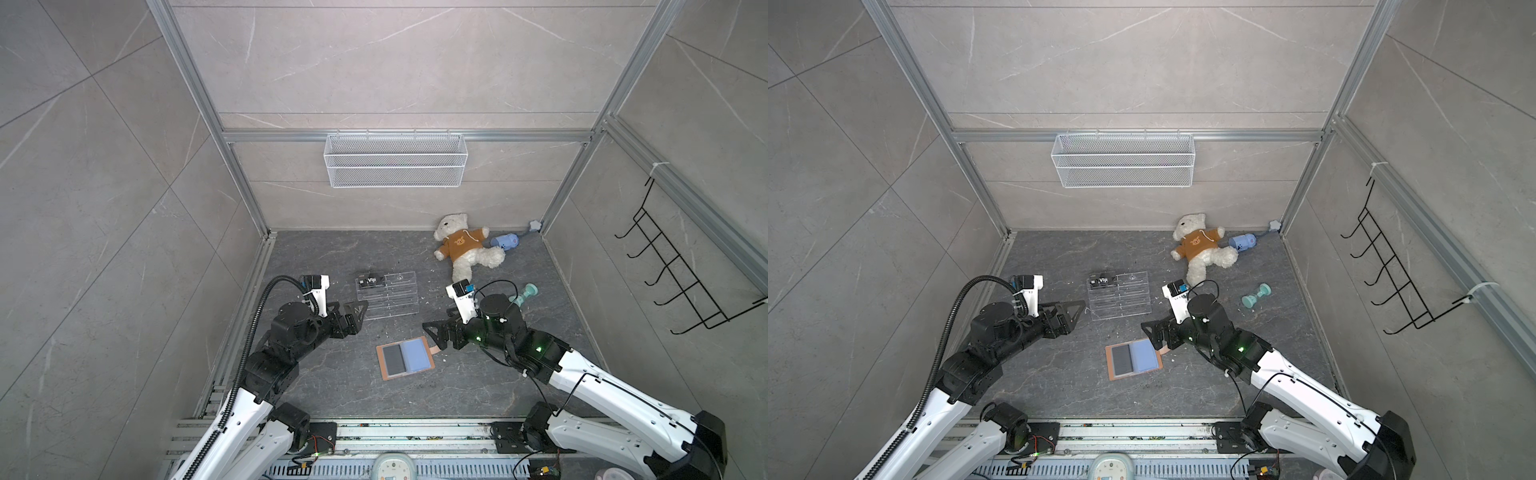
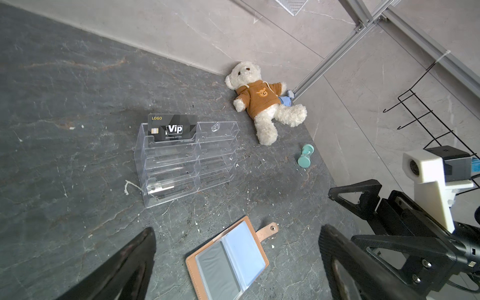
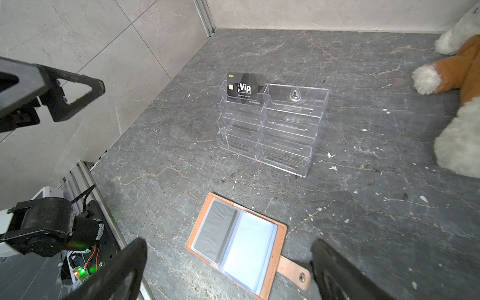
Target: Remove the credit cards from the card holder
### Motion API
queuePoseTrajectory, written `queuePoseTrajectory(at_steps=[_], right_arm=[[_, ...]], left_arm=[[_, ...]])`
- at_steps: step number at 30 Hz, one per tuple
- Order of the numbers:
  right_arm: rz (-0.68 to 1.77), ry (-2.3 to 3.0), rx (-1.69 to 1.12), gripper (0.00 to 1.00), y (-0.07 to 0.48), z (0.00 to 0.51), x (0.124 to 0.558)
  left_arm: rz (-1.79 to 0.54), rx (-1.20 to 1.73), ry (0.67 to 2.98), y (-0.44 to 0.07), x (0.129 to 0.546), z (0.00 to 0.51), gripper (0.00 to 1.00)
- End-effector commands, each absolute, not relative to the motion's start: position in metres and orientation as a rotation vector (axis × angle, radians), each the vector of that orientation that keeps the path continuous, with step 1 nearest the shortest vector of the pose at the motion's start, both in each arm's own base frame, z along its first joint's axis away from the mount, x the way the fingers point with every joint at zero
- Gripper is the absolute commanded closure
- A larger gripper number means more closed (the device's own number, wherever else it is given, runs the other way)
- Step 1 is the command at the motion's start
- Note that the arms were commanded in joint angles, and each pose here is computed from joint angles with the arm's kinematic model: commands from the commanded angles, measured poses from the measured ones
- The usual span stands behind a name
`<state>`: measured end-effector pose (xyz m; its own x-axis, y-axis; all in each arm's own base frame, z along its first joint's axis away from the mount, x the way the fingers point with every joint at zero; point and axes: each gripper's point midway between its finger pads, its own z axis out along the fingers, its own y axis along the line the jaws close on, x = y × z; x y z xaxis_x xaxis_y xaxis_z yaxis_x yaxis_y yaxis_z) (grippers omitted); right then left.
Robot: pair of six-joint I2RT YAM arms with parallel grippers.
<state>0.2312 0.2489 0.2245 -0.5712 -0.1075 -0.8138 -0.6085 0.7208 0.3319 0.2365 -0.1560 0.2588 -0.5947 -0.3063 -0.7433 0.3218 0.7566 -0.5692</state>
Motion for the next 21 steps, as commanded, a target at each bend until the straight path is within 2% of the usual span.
queuePoseTrajectory(at_steps=[1,21], right_arm=[[0.795,2.097,-0.523,0.00,0.251,0.221,0.232],[0.860,2.137,-0.519,0.00,0.259,0.200,0.227]], left_arm=[[-0.964,-0.048,1.991,-0.161,0.235,0.267,0.01],[-1.169,-0.341,2.163,-0.169,0.221,0.186,0.01]])
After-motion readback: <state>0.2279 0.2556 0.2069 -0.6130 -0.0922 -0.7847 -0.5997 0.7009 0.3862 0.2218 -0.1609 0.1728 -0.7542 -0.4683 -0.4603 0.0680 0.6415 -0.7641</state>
